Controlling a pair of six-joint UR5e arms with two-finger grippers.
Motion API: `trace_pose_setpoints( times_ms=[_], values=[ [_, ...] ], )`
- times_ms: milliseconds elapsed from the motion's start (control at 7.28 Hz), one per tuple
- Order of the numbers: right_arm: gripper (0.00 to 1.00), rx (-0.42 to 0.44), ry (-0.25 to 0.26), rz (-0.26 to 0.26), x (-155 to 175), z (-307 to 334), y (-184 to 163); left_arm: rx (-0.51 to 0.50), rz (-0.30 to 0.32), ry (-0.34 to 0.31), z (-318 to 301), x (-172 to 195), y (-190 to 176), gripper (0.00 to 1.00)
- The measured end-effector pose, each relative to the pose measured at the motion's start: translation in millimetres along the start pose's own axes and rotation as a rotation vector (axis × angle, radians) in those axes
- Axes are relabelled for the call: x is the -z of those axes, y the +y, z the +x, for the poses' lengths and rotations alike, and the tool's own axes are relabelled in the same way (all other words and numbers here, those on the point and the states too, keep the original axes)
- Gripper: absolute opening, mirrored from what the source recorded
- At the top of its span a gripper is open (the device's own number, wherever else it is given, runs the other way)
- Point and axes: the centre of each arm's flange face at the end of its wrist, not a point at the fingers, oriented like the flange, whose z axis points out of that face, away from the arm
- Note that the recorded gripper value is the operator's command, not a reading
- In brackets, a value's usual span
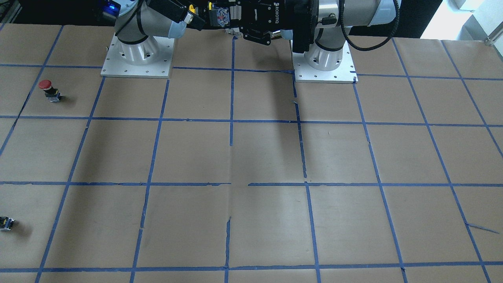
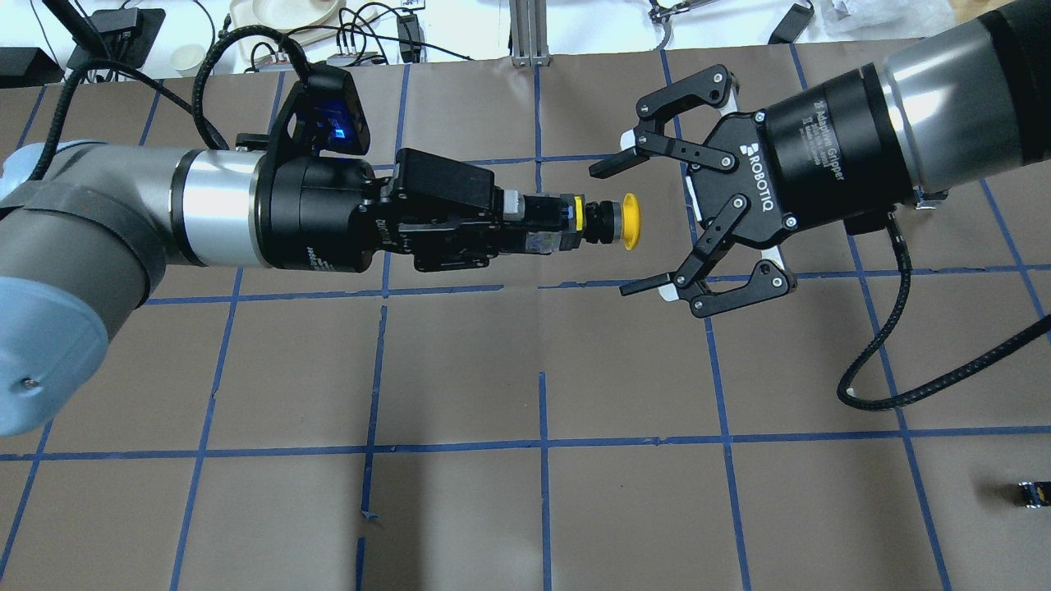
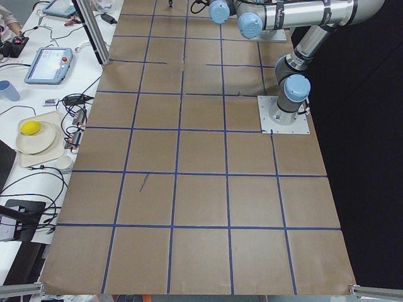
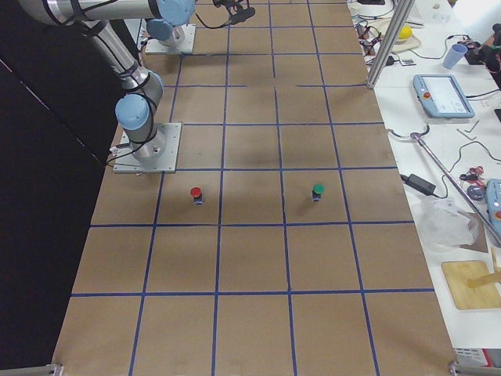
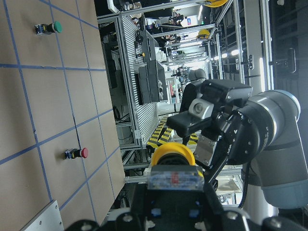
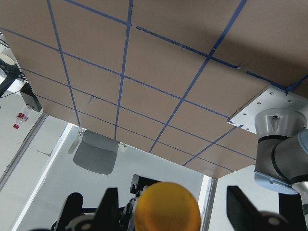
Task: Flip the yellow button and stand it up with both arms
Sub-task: 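Bring the open right gripper onto the yellow cap held by the left gripper, then close the right gripper on the yellow cap and open the left gripper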
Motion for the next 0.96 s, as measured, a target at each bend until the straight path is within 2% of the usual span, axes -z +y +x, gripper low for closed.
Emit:
trace_pose_setpoints(
  times_ms=[137,275,412,550,962],
  values=[
    [0.51,0.0,0.0,-0.001,-0.1,0.0,-0.1,-0.001,0.0,0.0,0.0,0.0,0.0,0.31],
    [0.47,0.0,0.0,-0.001,-0.1,0.1,0.0,-0.002,0.0,-0.001,0.0,0.0,0.0,0.37],
    [0.45,0.0,-0.001,-0.001,0.0,0.1,0.2,-0.002,-0.001,-0.001,-0.1,0.0,0.1,0.82],
    [0.44,0.0,-0.001,-0.001,0.3,0.0,0.4,-0.003,-0.001,-0.002,0.1,0.0,0.2,1.0],
    [0.38,0.0,-0.003,0.001,1.7,-0.7,1.0,-0.01,-0.006,-0.01,-0.8,0.0,0.5,1.0]
  ],
)
